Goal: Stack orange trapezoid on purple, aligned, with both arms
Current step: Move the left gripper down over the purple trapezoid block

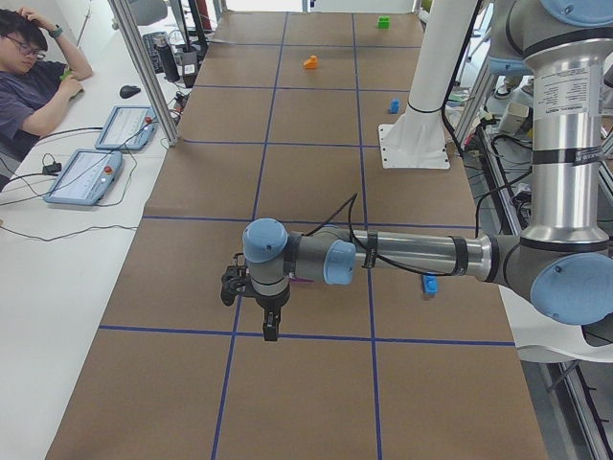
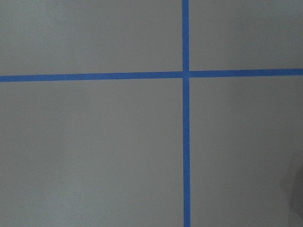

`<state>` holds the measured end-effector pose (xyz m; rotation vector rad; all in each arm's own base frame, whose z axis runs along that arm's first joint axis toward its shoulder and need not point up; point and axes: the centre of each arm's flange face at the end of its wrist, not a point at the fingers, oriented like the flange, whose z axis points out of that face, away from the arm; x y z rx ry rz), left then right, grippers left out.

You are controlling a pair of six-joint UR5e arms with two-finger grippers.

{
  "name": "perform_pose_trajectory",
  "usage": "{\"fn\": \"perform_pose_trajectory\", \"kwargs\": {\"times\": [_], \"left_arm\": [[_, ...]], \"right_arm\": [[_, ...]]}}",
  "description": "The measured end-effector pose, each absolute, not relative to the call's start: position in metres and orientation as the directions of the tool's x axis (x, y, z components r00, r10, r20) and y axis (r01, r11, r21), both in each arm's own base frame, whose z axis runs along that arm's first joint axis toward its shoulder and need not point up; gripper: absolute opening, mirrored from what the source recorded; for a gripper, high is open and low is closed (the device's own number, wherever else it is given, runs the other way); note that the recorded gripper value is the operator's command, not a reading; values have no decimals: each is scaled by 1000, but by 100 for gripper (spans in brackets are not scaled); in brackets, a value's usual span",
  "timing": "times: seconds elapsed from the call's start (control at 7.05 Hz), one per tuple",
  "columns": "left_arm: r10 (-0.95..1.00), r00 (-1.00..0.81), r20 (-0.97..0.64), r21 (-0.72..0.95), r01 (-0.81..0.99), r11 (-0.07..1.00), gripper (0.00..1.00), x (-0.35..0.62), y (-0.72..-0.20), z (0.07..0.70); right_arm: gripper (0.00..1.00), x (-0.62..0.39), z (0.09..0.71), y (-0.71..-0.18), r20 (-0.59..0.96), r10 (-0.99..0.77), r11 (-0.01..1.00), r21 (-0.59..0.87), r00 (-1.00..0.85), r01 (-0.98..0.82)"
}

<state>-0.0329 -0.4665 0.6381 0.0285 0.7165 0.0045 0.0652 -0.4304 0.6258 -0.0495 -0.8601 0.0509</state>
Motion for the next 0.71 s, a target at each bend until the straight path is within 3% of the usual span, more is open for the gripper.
{"fn": "perform_pose_trajectory", "kwargs": {"times": [0.71], "left_arm": [[94, 652, -752, 123, -1, 992, 100, -22, -486, 607]], "right_arm": [[100, 65, 624, -431, 753, 60, 998, -58, 656, -24]]}}
